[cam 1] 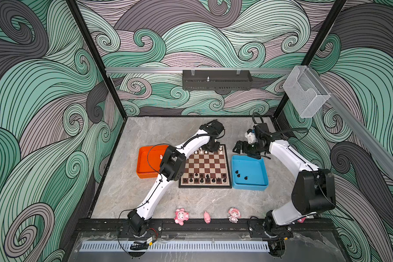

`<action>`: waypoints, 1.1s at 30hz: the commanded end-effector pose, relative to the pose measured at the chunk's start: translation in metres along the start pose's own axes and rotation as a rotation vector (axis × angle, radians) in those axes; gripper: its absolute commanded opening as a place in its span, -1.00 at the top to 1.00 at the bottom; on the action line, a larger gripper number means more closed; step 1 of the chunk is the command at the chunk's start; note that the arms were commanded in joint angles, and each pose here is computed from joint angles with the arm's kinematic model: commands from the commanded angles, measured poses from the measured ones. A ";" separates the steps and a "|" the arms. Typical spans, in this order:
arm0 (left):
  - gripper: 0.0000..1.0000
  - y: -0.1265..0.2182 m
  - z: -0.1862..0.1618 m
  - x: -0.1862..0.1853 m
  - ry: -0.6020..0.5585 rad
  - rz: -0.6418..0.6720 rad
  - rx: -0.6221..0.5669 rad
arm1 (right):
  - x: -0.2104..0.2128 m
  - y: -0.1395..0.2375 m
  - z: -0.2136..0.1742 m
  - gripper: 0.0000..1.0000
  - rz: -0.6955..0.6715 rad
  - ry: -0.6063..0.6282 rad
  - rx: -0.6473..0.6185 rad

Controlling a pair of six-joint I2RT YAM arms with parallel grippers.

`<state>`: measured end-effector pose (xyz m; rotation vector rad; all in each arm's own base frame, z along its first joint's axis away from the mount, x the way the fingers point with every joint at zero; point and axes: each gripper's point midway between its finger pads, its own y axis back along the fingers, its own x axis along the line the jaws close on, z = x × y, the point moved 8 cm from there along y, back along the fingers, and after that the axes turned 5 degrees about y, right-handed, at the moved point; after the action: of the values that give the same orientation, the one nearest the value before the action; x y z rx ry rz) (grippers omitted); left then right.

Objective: Set up the chess pieces on the board
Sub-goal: 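Lower the white pawn into the white pawn row and release it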

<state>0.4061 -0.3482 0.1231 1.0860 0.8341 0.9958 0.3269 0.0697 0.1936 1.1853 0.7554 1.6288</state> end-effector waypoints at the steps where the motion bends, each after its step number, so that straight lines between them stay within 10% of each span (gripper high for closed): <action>1: 0.79 0.016 -0.004 -0.004 0.003 0.001 0.011 | -0.002 -0.001 -0.002 -0.99 0.008 0.006 0.006; 19: 0.78 0.015 -0.007 -0.003 -0.006 0.027 0.024 | -0.002 -0.001 -0.002 -0.99 0.012 0.004 0.005; 33: 0.33 0.029 -0.002 -0.006 0.000 -0.001 -0.014 | -0.001 0.001 -0.002 -0.99 0.012 0.006 0.000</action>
<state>0.4001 -0.3487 0.1222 1.1143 0.8355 0.9970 0.3261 0.0700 0.1925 1.1908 0.7564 1.6296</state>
